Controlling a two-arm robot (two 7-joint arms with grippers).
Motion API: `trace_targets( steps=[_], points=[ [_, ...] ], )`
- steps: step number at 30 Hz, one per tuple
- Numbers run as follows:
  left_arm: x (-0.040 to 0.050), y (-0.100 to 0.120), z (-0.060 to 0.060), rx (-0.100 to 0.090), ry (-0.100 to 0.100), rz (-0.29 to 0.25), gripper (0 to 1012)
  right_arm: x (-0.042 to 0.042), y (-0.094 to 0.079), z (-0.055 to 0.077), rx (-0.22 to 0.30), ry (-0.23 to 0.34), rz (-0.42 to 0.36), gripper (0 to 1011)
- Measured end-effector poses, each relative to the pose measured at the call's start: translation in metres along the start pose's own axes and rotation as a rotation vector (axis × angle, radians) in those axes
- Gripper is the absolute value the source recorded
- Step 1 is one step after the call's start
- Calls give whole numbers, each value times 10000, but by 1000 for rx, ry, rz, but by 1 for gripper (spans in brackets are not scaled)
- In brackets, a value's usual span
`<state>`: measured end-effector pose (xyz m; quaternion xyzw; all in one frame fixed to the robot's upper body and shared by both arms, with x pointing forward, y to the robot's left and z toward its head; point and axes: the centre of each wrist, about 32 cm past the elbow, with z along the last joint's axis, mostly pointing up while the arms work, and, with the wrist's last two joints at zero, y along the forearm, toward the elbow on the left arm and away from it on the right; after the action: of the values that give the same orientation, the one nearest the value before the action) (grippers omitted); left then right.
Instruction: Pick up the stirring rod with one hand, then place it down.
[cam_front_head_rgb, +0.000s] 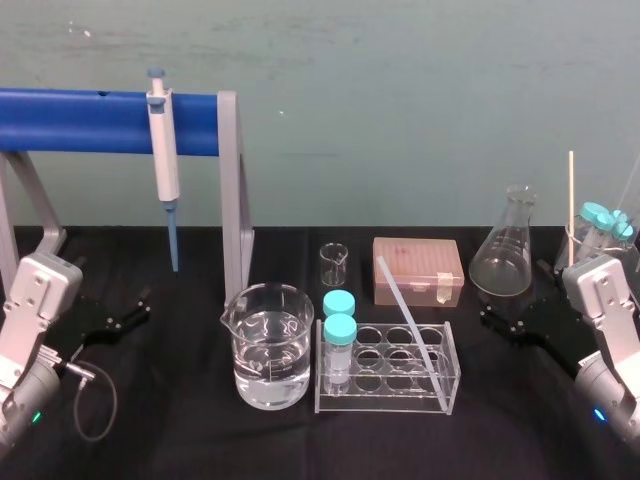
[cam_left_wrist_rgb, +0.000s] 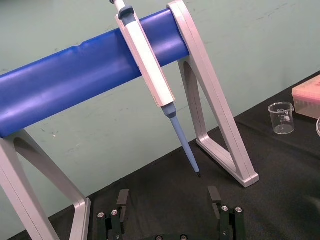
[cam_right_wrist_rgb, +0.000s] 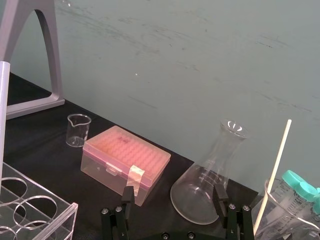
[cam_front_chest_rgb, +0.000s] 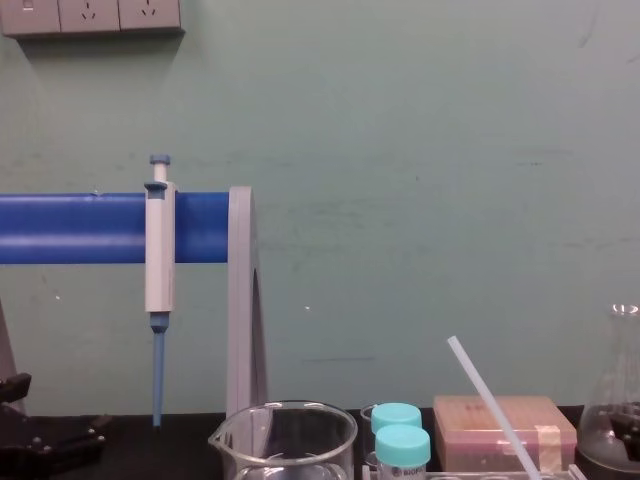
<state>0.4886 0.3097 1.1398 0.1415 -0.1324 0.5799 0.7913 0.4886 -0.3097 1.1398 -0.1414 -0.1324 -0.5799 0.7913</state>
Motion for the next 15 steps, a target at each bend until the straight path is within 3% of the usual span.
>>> trace_targets(
  steps=[15],
  points=[
    [0, 0, 0, 0, 0, 0, 1000, 0, 0, 0, 0, 0, 0, 1000]
  ],
)
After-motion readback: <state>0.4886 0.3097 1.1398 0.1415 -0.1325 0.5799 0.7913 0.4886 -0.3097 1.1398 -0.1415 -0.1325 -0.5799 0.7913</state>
